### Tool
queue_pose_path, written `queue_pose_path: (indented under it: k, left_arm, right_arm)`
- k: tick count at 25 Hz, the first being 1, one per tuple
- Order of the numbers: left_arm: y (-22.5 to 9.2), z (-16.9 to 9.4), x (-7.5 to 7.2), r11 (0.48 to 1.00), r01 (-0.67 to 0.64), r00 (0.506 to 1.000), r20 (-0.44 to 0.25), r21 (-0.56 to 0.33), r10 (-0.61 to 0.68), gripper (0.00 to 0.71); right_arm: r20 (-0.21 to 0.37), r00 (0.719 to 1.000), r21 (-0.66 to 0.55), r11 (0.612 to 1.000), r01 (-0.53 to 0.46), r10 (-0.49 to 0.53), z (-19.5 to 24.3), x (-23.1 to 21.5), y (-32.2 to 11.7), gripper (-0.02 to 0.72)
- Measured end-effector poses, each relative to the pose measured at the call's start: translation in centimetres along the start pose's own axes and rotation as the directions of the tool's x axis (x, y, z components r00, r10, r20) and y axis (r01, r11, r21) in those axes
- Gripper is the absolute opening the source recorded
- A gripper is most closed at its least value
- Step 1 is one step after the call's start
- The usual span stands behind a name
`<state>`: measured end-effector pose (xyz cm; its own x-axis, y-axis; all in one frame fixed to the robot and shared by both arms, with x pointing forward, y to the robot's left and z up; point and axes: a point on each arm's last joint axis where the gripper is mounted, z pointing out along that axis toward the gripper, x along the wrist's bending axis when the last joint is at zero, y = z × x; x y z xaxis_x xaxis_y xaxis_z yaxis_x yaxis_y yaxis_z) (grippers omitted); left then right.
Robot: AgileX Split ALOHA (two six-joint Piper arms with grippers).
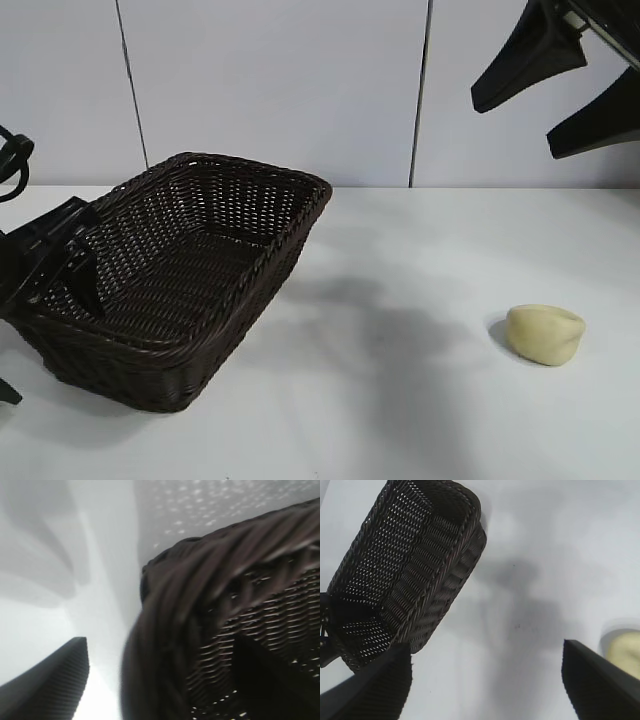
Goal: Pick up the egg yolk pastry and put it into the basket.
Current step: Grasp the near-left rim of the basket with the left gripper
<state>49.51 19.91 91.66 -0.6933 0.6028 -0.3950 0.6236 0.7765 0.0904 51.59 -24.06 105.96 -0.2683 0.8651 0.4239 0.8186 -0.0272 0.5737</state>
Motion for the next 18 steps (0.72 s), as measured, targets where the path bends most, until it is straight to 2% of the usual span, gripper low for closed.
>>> queue_pose_path:
  k: [15, 18]
  left_arm:
    - [0.0, 0.0, 0.0, 1.0, 0.0, 1.0, 0.0, 0.0, 0.0, 0.546]
    - [0.0, 0.0, 0.01, 1.0, 0.0, 1.0, -0.001, 0.0, 0.0, 0.507]
  right_arm:
    - [0.0, 1.0, 0.0, 1.0, 0.0, 0.0, 0.0, 0.0, 0.0, 0.591]
    - [0.0, 1.0, 0.0, 1.0, 0.0, 0.0, 0.0, 0.0, 0.0, 0.591]
